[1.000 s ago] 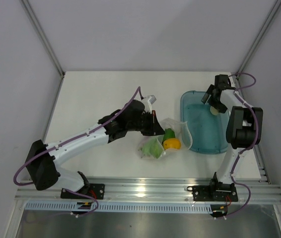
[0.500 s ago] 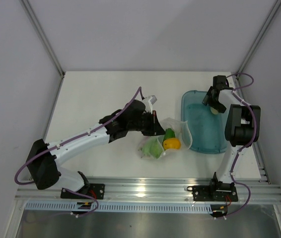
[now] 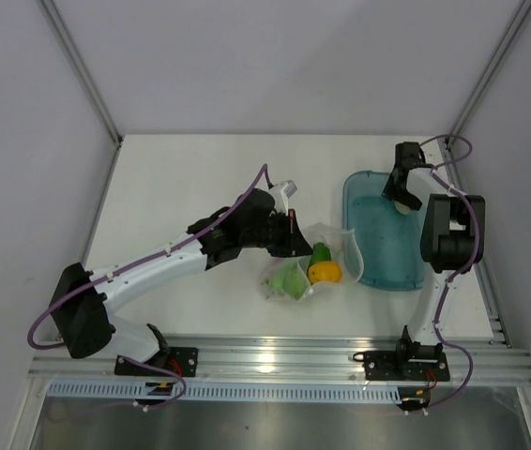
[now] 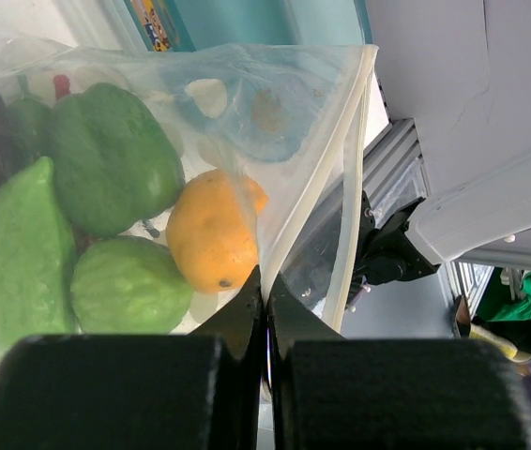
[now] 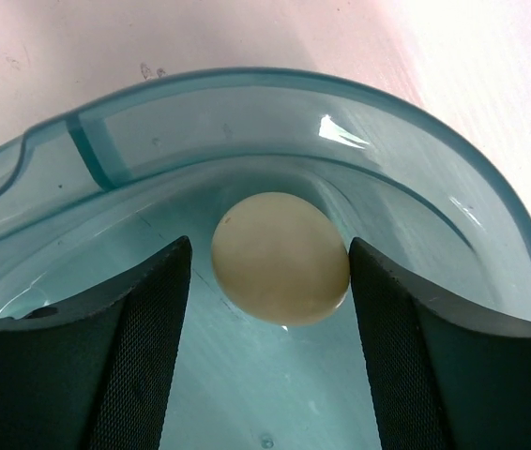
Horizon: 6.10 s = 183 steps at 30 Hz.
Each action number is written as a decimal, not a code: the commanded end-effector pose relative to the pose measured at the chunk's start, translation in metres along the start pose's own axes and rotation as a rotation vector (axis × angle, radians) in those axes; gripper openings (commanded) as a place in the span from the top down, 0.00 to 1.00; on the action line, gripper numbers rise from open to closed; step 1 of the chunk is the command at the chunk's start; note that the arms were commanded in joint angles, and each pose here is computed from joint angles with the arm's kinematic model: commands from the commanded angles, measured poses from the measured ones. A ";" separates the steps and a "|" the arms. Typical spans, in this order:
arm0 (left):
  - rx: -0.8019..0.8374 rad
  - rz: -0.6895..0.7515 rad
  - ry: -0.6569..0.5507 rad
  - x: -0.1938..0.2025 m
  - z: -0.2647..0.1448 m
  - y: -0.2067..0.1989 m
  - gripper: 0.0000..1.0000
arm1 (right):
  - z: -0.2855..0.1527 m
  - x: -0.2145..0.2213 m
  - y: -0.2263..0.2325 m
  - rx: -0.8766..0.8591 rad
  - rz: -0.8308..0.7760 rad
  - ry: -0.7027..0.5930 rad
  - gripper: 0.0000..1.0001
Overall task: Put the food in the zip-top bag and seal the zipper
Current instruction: Pick up the fake food from the bin, then place the fake food in the zipper food storage bag, then adjust the zipper food storage bag at the center of the board.
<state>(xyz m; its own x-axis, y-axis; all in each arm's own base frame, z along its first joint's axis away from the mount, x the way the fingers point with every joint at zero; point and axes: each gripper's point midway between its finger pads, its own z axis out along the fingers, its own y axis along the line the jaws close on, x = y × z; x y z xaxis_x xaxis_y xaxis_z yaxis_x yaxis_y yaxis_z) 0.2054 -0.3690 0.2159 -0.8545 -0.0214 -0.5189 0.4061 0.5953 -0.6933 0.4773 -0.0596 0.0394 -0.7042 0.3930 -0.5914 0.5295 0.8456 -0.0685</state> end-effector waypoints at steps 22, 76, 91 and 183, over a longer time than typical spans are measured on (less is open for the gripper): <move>0.053 0.040 -0.035 -0.013 -0.006 -0.015 0.99 | -0.002 -0.012 -0.002 0.061 -0.052 -0.078 0.66; 0.054 0.031 -0.033 -0.017 -0.023 -0.023 0.99 | -0.388 0.188 0.056 -0.825 -0.409 -0.029 0.01; 0.078 0.064 -0.008 -0.014 -0.030 -0.028 0.99 | -0.369 0.106 0.008 -0.688 -0.251 -0.154 0.01; 0.046 -0.545 -0.371 -0.059 -0.079 -0.034 0.99 | -0.401 0.175 0.103 -1.317 -0.415 -0.407 0.25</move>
<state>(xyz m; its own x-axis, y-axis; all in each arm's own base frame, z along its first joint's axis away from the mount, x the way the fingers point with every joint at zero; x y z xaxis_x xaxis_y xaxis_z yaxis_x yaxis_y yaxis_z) 0.2174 -0.3192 0.2861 -0.7791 -0.5737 -0.2526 -0.0579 0.4671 -0.8823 0.2030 0.2299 0.2287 -0.5016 0.0329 -0.8645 -0.6074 0.6982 0.3789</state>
